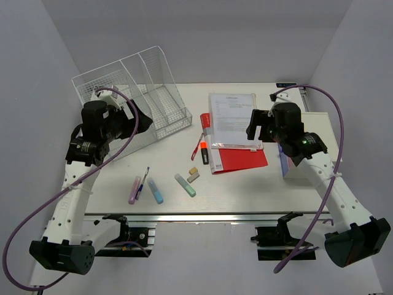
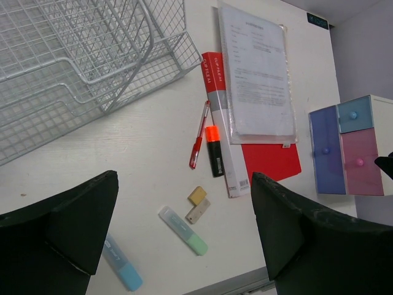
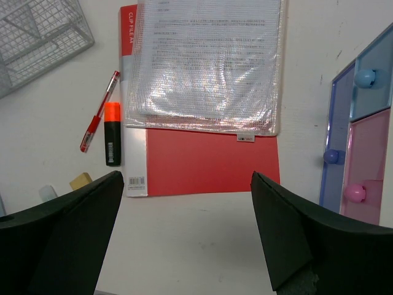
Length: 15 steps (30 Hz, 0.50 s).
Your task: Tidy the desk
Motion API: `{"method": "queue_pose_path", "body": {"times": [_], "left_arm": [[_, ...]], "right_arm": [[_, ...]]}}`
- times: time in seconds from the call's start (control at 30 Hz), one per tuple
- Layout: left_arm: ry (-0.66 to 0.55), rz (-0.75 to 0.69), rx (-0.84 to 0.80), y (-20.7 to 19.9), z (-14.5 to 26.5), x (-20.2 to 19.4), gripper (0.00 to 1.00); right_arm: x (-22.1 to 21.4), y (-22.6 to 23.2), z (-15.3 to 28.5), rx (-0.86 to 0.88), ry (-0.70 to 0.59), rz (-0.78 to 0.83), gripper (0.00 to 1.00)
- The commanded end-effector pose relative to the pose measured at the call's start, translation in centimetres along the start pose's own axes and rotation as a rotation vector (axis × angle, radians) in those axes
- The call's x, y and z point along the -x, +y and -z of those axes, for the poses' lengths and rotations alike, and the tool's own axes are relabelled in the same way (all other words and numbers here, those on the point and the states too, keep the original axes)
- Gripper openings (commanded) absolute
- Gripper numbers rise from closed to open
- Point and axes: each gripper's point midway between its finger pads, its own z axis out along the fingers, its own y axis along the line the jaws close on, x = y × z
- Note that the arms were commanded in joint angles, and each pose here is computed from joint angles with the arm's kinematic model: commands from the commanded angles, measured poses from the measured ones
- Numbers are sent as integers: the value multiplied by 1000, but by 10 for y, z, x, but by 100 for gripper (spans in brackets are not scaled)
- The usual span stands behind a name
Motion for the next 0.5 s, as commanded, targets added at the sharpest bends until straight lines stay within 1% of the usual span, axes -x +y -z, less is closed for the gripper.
{"method": "queue_pose_path", "body": {"times": [0.0,0.2,0.3,0.33,0.47], "left_arm": [[-19,-14,23,3,10,4,98],[-38,-11,27,4,12,5,98],[-28,-6,25,4,8,4,98],[-25,-6,25,4,6,3,98],[0,-4,11,4,-7,0,98]], "right_arm": [[17,1,1,-3,-55,-1,89],[19,7,-7,21,-50,6,89],[16,12,-16,37,-6,12,89],[10,11,-23,31,27,14,89],[1,7,-42,-4,82,24,89]]}}
